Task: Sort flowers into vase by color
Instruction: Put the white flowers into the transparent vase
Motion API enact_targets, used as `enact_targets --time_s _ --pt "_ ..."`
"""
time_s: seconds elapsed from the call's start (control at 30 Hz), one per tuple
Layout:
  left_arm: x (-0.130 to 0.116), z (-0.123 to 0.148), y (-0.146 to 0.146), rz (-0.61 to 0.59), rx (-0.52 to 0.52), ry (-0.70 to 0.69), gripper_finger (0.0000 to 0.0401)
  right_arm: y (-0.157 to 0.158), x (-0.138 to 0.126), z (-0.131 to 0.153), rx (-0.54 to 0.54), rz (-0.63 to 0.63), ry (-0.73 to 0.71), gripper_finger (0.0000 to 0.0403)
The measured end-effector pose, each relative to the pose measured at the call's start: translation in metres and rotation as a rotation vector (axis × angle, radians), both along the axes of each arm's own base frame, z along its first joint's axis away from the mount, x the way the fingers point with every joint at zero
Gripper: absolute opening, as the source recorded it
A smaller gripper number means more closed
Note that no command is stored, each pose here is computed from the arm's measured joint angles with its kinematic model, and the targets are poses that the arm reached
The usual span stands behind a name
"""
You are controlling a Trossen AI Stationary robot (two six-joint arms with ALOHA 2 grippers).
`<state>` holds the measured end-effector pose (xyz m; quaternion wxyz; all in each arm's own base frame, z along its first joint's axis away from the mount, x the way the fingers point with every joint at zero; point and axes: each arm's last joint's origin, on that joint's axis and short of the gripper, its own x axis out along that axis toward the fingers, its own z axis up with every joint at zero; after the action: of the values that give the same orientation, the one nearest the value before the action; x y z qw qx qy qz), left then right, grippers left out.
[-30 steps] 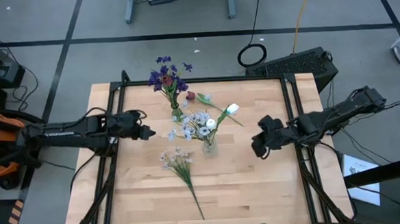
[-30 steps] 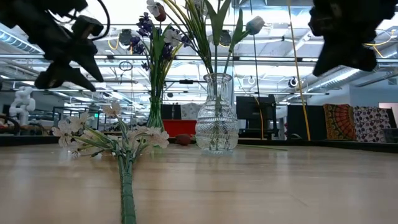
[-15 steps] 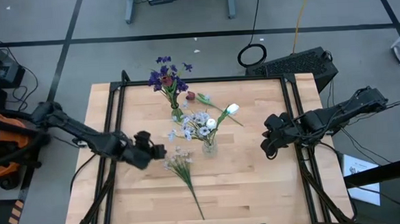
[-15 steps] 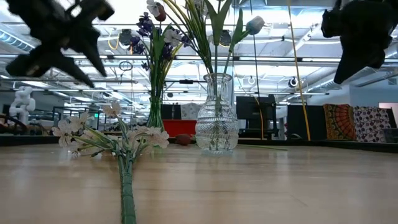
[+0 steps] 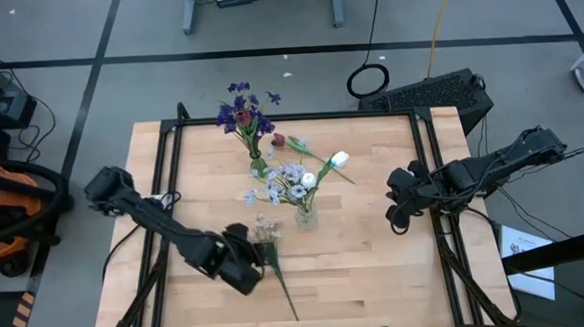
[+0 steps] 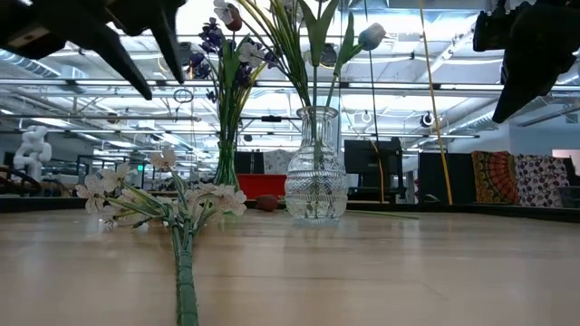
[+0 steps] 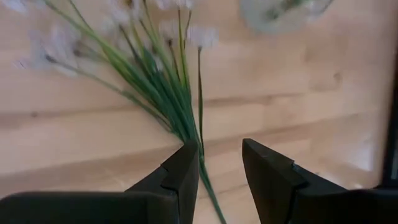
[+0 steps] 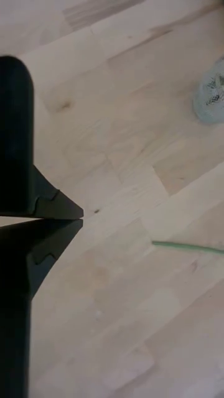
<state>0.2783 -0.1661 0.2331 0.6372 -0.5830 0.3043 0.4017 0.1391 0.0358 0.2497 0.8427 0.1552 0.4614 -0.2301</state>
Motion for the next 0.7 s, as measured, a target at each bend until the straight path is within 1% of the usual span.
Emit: enact_targets --time_s 0.17,0.3,0.43,0.7 --pt "0.022 -0.013 -0.005 0.005 -0.055 0.047 0.0129 0.000 0.000 0.000 -0.003 0.003 0.001 0.0000" --pt "0.035 -0.028 -0.004 -0.001 -0.129 0.079 0.0129 0.000 0.000 0.000 -0.005 0.007 0.002 0.0000" --pt "0.044 -0.043 -0.002 -0.027 -0.157 0.118 0.0129 0.000 0.000 0.000 -0.009 0.012 0.003 0.0000" --pt "0.055 -0.072 0.005 -0.012 -0.209 0.232 0.0129 0.000 0.000 0.000 -0.009 0.012 0.001 0.0000"
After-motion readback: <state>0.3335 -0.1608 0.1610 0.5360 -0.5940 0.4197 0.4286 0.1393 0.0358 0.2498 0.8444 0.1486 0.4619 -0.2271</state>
